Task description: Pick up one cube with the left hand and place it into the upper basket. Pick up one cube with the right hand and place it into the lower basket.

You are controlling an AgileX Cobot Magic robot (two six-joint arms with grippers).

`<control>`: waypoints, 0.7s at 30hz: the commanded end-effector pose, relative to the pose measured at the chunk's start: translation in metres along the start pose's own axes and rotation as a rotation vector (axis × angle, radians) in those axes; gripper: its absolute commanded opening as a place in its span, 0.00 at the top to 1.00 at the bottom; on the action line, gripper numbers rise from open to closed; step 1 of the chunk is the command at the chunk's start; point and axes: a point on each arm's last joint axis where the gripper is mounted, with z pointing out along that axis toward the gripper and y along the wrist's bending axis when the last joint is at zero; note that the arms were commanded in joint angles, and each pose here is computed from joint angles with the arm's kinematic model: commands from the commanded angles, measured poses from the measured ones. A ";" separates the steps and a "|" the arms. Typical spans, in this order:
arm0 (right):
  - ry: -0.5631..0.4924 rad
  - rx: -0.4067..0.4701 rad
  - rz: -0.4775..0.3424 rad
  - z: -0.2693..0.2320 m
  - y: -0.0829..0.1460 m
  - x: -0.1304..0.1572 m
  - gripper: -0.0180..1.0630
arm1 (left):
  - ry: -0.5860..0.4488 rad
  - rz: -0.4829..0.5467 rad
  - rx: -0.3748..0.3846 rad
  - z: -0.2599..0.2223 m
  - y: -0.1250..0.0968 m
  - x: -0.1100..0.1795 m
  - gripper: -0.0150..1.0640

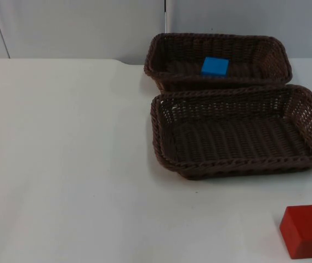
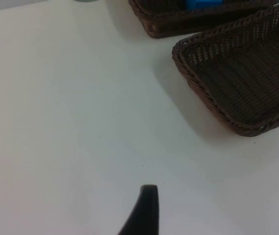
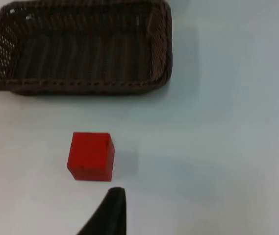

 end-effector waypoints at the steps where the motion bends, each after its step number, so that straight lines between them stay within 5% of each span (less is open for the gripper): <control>1: 0.033 0.000 0.008 0.005 0.000 -0.003 0.01 | -0.016 0.003 -0.007 -0.001 0.001 0.000 0.25; 21: 0.393 -0.037 0.048 0.062 0.002 -0.036 0.01 | -0.025 -0.004 -0.004 -0.001 0.000 -0.001 0.25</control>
